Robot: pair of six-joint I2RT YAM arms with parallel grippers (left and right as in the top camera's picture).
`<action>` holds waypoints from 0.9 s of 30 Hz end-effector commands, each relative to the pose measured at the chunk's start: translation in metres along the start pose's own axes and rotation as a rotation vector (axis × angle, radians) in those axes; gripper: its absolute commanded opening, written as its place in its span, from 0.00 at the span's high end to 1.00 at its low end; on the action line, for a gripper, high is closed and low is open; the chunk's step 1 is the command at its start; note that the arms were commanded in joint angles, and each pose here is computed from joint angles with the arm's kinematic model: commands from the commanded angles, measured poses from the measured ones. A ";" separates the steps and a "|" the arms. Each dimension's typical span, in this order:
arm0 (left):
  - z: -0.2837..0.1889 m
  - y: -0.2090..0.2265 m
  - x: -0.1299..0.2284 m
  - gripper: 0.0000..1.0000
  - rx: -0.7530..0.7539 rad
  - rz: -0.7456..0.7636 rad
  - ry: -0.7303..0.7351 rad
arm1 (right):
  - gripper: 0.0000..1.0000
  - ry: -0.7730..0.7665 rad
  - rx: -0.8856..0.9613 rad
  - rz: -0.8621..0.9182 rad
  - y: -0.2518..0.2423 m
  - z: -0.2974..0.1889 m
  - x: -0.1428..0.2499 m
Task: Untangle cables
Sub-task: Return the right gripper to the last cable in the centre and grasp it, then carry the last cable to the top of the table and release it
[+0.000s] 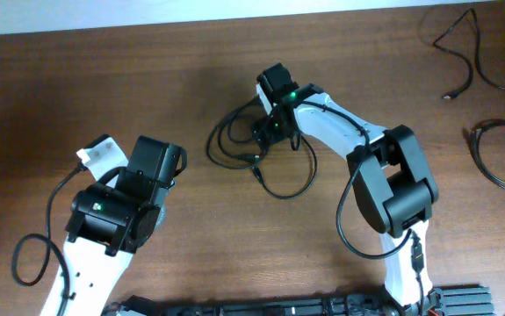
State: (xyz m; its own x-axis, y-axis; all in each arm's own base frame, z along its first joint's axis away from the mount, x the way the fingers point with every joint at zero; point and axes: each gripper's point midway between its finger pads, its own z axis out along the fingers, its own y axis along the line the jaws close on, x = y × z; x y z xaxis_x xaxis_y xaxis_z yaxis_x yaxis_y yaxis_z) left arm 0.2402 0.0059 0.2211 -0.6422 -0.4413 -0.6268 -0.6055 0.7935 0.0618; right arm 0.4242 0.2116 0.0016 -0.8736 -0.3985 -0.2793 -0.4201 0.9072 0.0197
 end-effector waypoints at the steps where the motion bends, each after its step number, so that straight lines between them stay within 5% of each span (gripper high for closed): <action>1: -0.001 0.003 -0.002 0.01 -0.010 -0.012 -0.018 | 0.76 0.100 -0.027 -0.001 0.006 0.025 0.025; 2: -0.001 0.003 -0.002 0.01 -0.010 -0.012 -0.018 | 0.96 0.096 -0.010 -0.002 0.003 0.025 0.024; 8: -0.001 0.003 -0.002 0.01 -0.010 -0.012 -0.017 | 0.96 -0.037 0.140 0.069 -0.088 -0.055 -0.046; 13: -0.001 0.003 -0.002 0.01 -0.010 -0.012 -0.017 | 0.96 -0.311 0.280 0.281 -0.239 -0.143 -0.093; 18: -0.001 0.003 -0.002 0.01 -0.010 -0.012 -0.017 | 0.96 -0.464 0.300 0.420 -0.345 -0.137 -0.084; 21: -0.001 0.003 -0.002 0.01 -0.010 -0.012 -0.017 | 0.96 -0.406 0.276 0.468 -0.373 -0.080 -0.060; 23: -0.001 0.003 -0.002 0.01 -0.010 -0.012 -0.018 | 0.75 -0.310 0.245 0.492 -0.372 -0.035 -0.038; 24: -0.001 0.003 -0.002 0.01 -0.010 -0.012 -0.017 | 0.09 -0.278 0.234 0.497 -0.369 -0.026 -0.031; 27: -0.001 0.003 -0.002 0.01 -0.010 -0.012 -0.017 | 0.02 -0.295 0.243 0.495 -0.365 -0.059 -0.036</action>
State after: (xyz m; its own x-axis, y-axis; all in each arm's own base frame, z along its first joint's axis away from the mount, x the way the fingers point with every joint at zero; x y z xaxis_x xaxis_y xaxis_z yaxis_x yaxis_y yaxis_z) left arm 0.2395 0.0062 0.2205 -0.6442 -0.4404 -0.6253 -0.6053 0.7934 0.0648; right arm 0.5878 -0.1162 0.0104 -0.8709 0.1051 -0.4801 0.1191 0.9929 0.0015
